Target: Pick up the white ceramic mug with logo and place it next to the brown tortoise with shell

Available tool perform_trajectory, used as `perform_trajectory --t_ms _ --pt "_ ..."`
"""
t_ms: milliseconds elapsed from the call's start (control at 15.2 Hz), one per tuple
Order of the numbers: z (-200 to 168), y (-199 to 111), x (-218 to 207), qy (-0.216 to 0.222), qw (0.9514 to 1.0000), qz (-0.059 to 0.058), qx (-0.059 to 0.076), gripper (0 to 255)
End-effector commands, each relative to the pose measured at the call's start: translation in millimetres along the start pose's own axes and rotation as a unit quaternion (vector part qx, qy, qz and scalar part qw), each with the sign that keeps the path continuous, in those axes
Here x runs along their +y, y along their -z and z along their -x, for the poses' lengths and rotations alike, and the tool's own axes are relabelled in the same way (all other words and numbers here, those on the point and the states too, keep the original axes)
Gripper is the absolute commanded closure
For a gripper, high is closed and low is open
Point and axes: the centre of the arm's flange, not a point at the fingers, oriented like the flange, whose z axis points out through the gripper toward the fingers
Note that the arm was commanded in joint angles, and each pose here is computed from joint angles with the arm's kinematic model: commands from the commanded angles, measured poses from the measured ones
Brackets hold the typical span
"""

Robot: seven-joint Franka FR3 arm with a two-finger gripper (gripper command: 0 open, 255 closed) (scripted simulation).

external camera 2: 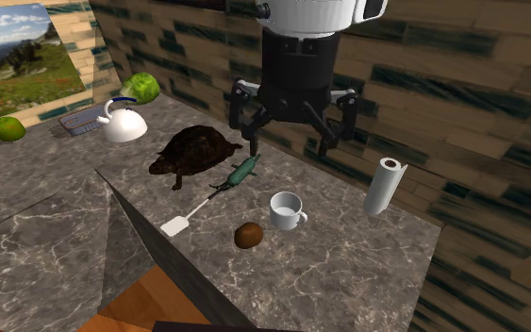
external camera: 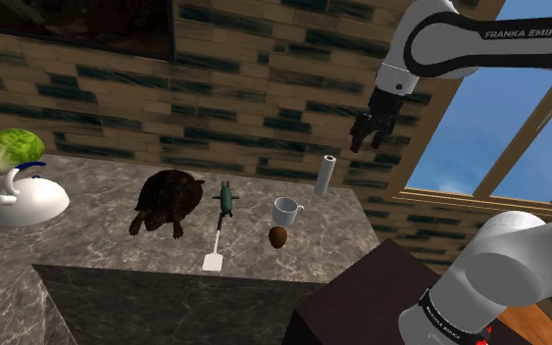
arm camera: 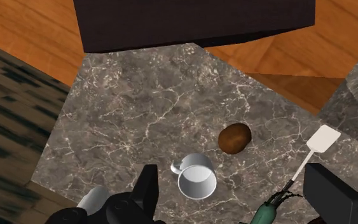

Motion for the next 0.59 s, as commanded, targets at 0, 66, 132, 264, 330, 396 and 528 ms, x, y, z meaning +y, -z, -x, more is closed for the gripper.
perform_trajectory --t_ms 0,66,132,264,330,396,528 --pt "-14 -23 -3 0.003 1.0 0.003 0.002 0" --pt "-20 -35 -5 0.004 1.0 0.004 0.002 0" --pt "-27 -46 -7 0.006 1.0 0.005 0.002 0" --pt "-40 -69 -10 0.009 0.9999 0.008 0.003 0" --pt "-46 -80 -11 0.01 0.9999 0.009 0.003 0" --pt "-53 -92 -13 0.012 0.9999 0.01 0.003 0" --pt "-66 -114 -16 0.015 0.9998 0.013 0.004 0"
